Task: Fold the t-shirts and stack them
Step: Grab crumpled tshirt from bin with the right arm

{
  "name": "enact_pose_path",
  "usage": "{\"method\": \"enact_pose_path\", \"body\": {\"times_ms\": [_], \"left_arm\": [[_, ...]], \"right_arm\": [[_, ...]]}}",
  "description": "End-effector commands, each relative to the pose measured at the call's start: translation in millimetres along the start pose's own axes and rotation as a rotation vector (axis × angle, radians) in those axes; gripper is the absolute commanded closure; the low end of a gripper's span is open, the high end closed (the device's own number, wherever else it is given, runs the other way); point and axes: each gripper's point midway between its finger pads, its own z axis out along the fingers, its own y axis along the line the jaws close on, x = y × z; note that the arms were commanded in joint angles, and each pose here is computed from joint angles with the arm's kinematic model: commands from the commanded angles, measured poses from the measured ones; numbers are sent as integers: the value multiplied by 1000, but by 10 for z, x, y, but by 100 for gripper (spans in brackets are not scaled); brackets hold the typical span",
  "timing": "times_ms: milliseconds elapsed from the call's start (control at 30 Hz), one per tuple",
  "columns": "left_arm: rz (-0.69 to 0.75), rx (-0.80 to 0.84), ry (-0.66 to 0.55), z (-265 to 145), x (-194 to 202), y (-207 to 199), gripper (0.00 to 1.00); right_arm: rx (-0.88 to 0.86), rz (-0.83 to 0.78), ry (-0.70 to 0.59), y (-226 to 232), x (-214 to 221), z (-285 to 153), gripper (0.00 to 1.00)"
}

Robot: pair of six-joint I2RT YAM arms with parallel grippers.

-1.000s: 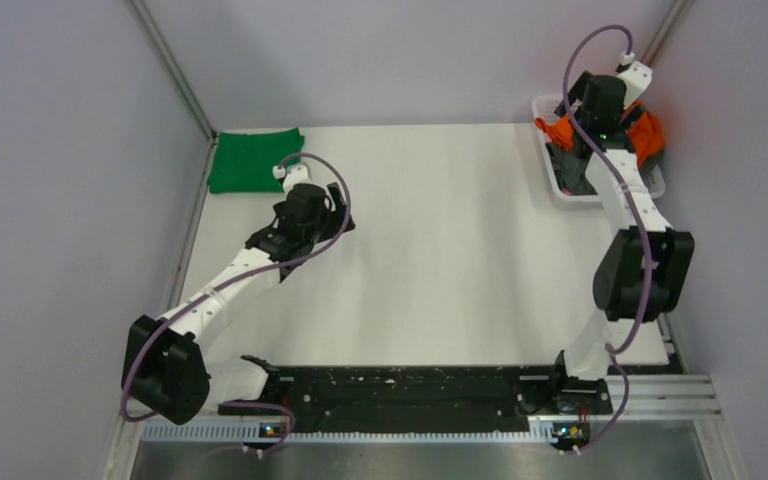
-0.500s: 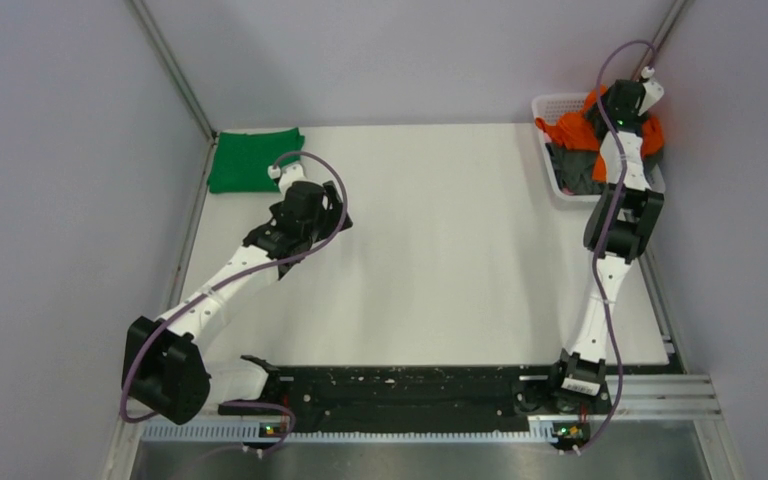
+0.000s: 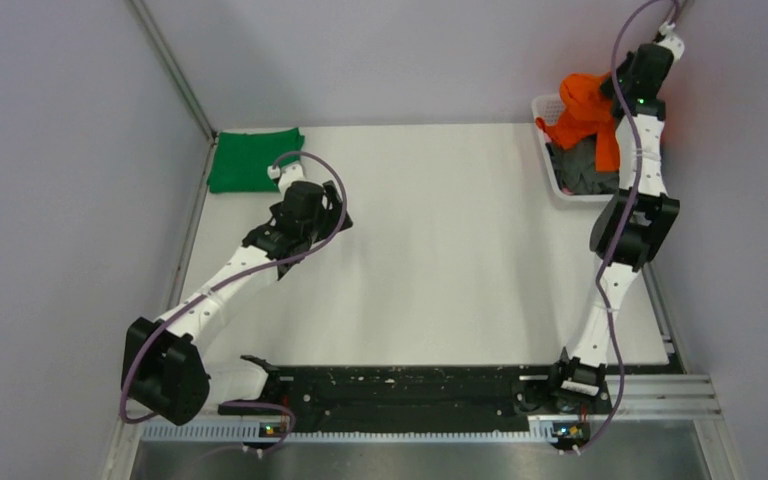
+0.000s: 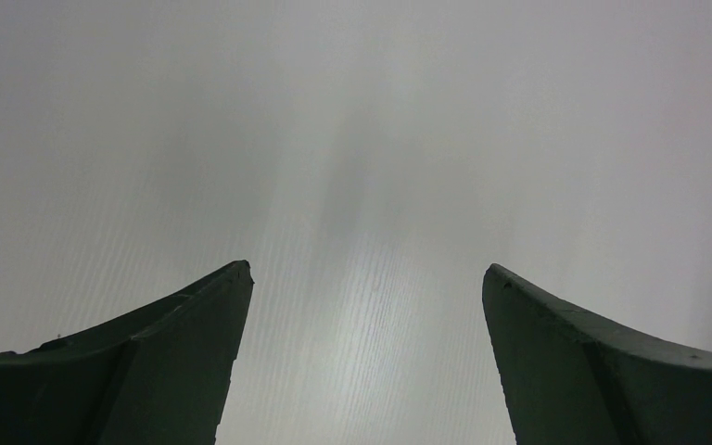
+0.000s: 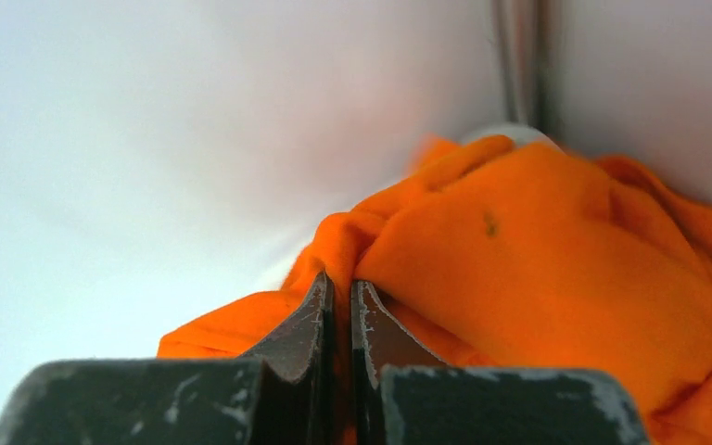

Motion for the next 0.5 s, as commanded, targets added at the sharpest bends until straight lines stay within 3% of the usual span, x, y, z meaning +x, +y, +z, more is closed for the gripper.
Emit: {"method": "enact_pose_path", "body": {"times_ms": [0,233,333,467], "left_arm": [[-5,73,-80,-88,-225,-133,1],[-13,76,-102,-108,-241,-84,1],[-21,62,-102,-106,-242,-11,1],[-51,42,-99,-119,-234,112,1]], "right_arm": [[-377,-39,-183,1118,-1278,-1268,100],[-923,-183,-36,2425,-994,-2740,100],[-1168,-271,12,2997,-693,-3492,100],[-1369,-363,112,3465,-122,-4202,100]]}}
